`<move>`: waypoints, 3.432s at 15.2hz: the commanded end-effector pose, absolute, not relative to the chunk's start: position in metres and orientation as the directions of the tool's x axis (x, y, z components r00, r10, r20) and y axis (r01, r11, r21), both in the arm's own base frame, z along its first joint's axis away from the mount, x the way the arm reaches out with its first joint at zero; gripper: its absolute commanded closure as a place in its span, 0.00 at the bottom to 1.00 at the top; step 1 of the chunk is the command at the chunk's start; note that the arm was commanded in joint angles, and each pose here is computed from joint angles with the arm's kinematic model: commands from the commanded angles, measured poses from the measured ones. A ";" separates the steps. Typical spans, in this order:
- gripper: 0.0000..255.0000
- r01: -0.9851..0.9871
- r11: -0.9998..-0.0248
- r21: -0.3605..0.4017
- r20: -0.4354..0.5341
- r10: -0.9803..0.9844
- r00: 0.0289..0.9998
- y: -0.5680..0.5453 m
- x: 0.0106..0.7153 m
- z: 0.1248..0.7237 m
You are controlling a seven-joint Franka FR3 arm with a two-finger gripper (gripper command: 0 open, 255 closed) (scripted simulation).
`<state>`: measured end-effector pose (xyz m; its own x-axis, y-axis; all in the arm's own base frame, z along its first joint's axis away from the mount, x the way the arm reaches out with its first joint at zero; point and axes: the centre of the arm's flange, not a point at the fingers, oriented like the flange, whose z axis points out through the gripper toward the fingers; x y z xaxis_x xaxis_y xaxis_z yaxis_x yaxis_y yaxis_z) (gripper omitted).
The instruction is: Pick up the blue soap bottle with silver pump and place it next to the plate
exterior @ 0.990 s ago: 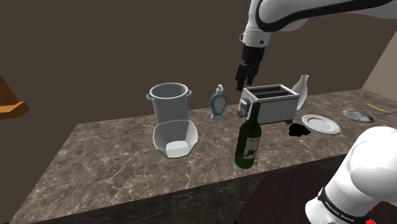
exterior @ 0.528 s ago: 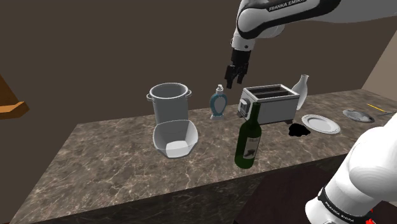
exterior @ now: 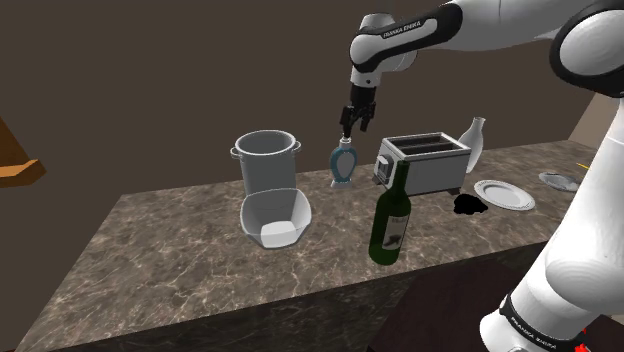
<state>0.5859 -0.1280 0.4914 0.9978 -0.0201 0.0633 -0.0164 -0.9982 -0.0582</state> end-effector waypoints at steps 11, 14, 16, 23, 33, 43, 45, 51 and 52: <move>0.00 -0.076 -0.996 -0.057 0.071 -0.079 0.994 -0.191 0.670 0.442; 0.00 -0.076 -0.996 -0.057 0.071 -0.079 0.994 -0.190 0.671 0.427; 0.00 -0.076 -0.996 -0.057 0.071 -0.080 0.994 -0.190 0.672 0.418; 0.00 -0.076 -0.996 -0.057 0.071 -0.079 0.994 -0.190 0.672 0.418; 1.00 -0.076 -0.996 -0.057 0.071 -0.079 0.994 -0.190 0.672 0.418; 1.00 -0.076 -0.996 -0.057 0.071 -0.079 0.994 -0.190 0.672 0.471; 1.00 -0.076 -0.996 -0.057 0.071 -0.079 0.994 -0.190 0.672 0.482; 1.00 -0.076 -0.996 -0.057 0.071 -0.079 0.994 -0.197 0.660 0.507; 1.00 -0.076 -0.996 -0.057 0.071 -0.079 0.994 -0.203 0.649 0.507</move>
